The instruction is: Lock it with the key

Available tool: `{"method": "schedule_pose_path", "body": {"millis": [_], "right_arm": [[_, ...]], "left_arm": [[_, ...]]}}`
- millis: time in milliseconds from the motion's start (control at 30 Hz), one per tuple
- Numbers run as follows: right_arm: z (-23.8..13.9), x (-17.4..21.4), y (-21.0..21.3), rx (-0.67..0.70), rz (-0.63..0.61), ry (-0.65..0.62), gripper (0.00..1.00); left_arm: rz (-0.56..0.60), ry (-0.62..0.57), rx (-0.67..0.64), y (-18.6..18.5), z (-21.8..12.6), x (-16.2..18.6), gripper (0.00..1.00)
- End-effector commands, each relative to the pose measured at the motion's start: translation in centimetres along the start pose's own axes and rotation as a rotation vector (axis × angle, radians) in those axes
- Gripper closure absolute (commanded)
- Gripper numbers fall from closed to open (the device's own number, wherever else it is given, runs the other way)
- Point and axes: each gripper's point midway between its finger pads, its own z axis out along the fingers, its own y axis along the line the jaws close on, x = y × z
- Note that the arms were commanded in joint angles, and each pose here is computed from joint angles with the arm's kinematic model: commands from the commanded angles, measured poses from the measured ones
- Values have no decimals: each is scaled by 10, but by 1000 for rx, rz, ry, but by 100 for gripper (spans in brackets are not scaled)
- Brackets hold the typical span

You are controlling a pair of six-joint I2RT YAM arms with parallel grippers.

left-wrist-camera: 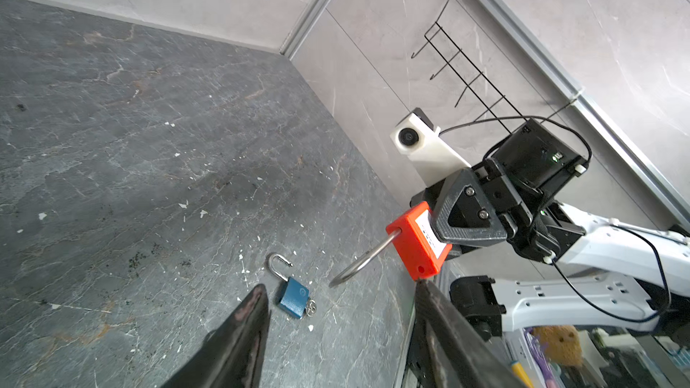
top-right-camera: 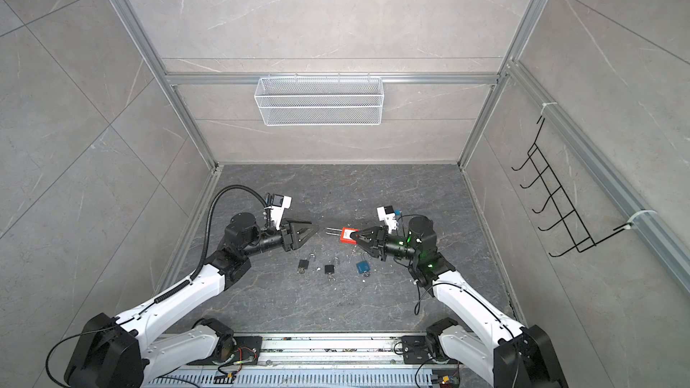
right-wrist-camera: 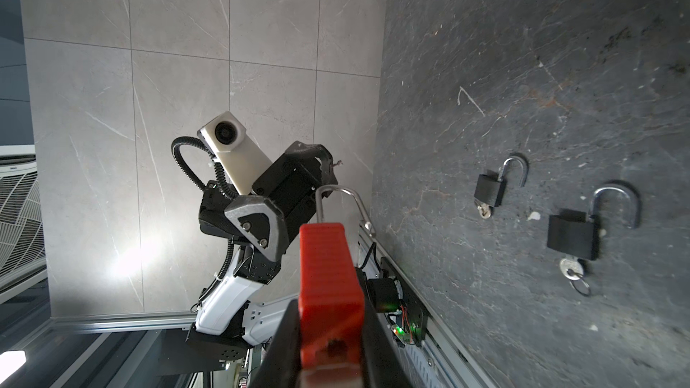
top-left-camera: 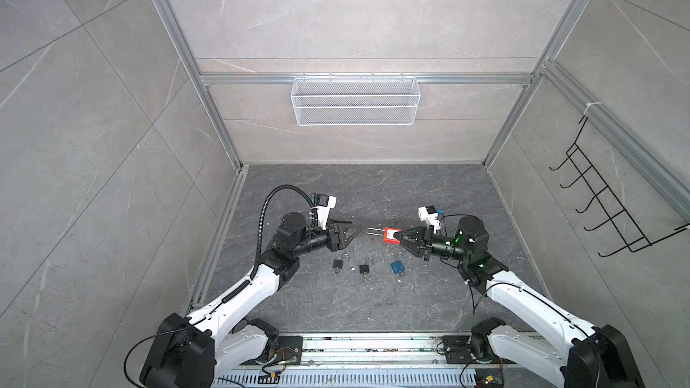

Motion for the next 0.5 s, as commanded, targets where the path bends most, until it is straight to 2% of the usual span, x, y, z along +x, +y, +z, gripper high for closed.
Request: {"method": "schedule_pose_path", "body": {"millis": [0,200,467], "right_arm": [[-4,3,24,-60,-21,26,100],[-2,2,27,-85,-12,34,100],[0,0,28,-112,6,36,100]], "left_arm": [[94,18,92,-21,4,-10,42],[64,39,146,-23,11,-9,51],[46,53,177,-24,16,-3,54]]}}
